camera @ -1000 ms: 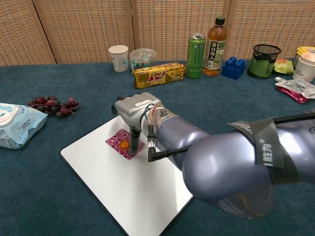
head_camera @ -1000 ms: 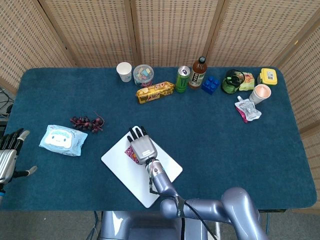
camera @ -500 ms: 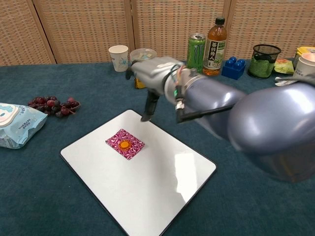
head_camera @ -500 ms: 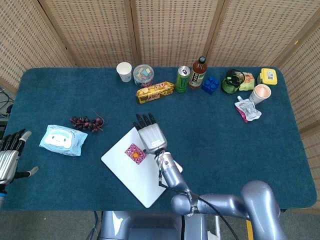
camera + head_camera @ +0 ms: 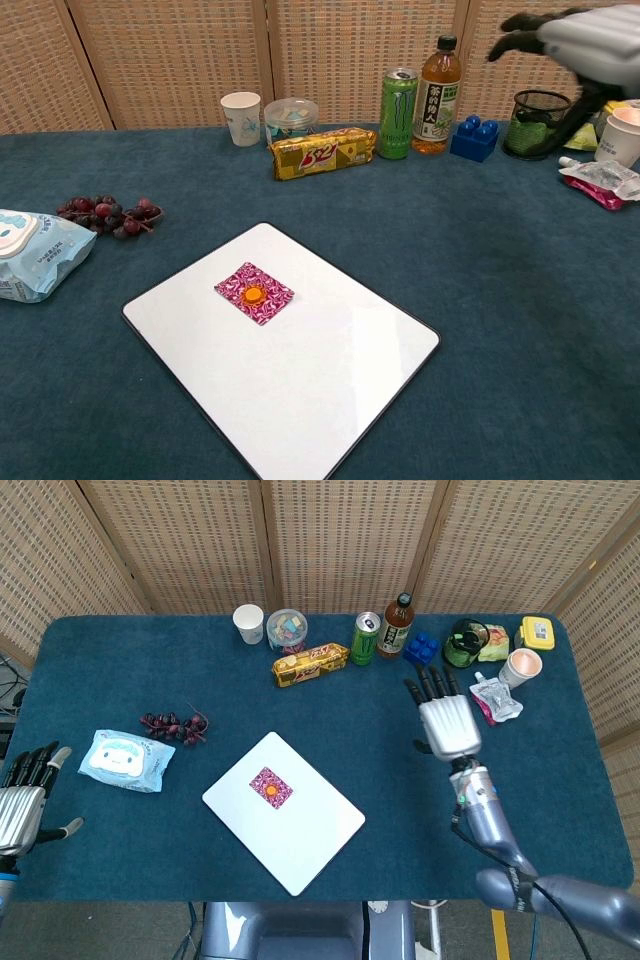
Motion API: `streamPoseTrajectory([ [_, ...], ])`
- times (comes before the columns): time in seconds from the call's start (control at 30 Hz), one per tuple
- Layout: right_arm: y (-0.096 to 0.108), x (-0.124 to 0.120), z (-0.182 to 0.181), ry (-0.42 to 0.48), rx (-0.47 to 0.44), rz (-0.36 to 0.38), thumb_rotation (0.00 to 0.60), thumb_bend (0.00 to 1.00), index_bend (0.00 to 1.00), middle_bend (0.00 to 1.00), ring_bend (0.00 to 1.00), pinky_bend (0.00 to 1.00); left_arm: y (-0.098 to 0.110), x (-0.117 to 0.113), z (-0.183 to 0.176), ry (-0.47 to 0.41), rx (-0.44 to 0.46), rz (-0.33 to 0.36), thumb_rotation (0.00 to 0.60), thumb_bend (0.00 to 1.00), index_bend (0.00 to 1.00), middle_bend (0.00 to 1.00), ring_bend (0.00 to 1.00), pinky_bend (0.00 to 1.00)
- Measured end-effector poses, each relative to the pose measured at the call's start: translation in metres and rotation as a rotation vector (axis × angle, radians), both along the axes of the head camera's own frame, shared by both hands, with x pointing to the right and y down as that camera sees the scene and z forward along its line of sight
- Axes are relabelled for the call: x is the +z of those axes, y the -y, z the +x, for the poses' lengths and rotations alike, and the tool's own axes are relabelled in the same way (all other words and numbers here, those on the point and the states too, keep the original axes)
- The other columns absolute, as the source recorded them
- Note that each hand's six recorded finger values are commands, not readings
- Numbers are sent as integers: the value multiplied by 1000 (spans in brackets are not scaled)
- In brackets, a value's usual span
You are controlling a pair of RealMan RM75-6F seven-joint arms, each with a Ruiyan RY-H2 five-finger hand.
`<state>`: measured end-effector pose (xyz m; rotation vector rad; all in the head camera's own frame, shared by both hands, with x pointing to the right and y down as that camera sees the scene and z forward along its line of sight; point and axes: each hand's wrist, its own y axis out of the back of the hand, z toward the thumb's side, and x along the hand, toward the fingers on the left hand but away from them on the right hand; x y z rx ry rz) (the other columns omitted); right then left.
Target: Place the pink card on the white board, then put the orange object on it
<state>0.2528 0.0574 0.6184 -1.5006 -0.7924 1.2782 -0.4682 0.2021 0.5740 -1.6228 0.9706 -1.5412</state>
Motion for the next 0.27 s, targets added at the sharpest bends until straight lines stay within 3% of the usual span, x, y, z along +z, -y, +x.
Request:
streamPoseTrajectory([
  [0.1,-24,-11,41,28,18,21,600,0,59,0,0,0,0,-2,1,-2,3,10,600,0,0,0,0,0],
  [0.27,-81,-30,106,52,89,11,600,0,11,0,0,0,-2,-8,3,-9,11,37,600,0,0,0,0,0],
])
